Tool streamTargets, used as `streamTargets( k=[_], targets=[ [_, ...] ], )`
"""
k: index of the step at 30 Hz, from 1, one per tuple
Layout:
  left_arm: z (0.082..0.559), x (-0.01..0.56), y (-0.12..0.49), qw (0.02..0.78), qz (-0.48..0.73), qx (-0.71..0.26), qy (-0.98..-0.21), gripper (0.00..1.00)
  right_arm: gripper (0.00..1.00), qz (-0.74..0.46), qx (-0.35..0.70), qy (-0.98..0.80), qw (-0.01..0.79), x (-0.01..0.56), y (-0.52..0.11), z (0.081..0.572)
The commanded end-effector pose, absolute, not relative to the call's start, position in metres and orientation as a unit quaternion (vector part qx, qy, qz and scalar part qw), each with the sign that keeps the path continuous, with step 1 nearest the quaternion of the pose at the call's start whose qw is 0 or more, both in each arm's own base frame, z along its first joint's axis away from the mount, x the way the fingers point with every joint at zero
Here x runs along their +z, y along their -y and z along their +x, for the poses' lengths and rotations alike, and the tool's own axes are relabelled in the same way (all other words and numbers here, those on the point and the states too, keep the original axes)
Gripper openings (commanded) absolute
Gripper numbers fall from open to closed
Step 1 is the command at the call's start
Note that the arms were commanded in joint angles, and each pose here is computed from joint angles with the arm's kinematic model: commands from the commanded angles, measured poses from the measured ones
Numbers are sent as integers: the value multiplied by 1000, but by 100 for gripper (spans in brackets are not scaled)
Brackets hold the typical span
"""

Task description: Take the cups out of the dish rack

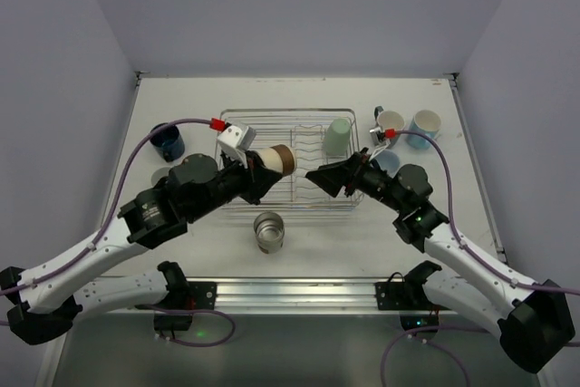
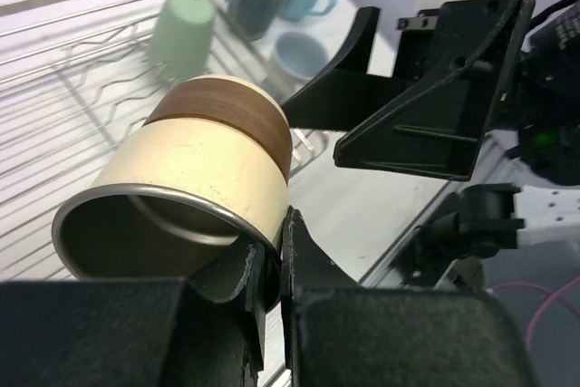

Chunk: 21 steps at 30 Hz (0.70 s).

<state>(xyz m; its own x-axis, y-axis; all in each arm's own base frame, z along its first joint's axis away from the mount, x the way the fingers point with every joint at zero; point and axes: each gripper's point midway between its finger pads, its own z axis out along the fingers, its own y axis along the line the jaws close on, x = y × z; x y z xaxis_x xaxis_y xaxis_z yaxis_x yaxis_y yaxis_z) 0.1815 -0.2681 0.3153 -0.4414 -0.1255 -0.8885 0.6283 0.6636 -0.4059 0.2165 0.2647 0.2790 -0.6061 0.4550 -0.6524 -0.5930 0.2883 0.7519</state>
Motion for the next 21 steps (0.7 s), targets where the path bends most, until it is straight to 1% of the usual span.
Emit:
streamTargets(
  k=[1,2,3,4,5,7,9,10,11,15,18,21],
  targets=[
    [173,287,223,449,228,-239,-830,0,99,-68,524,-701,479,268,-253,229],
    [169,295,223,441,237,-239,-832,0,99,-66,515,-705,483,266,-251,231],
    [160,286,216,412,261,-223,-844,0,99,-64,506,-714,480,260,-249,231],
    [153,277,224,374,286,-227,-853,0,99,-64,500,-716,483,260,-248,233],
    [149,283,228,363,298,-233,-852,0,99,-63,488,-719,490,258,-245,236],
    [140,272,233,320,326,-225,-861,0,99,-65,474,-726,495,256,-242,238],
    [135,264,233,302,343,-202,-866,0,99,-56,456,-734,500,253,-237,242],
    [137,253,226,290,345,-166,-877,0,99,-57,450,-734,506,254,-234,243],
    [136,250,225,285,348,-155,-880,0,99,-54,443,-736,509,253,-232,244],
    [120,236,225,250,373,-133,-884,0,99,-40,412,-746,523,248,-220,251],
    [120,218,218,227,382,-89,-892,0,99,-38,407,-747,525,246,-219,253],
    [116,213,221,216,394,-83,-889,0,99,-37,405,-749,523,244,-219,254]
  ],
)
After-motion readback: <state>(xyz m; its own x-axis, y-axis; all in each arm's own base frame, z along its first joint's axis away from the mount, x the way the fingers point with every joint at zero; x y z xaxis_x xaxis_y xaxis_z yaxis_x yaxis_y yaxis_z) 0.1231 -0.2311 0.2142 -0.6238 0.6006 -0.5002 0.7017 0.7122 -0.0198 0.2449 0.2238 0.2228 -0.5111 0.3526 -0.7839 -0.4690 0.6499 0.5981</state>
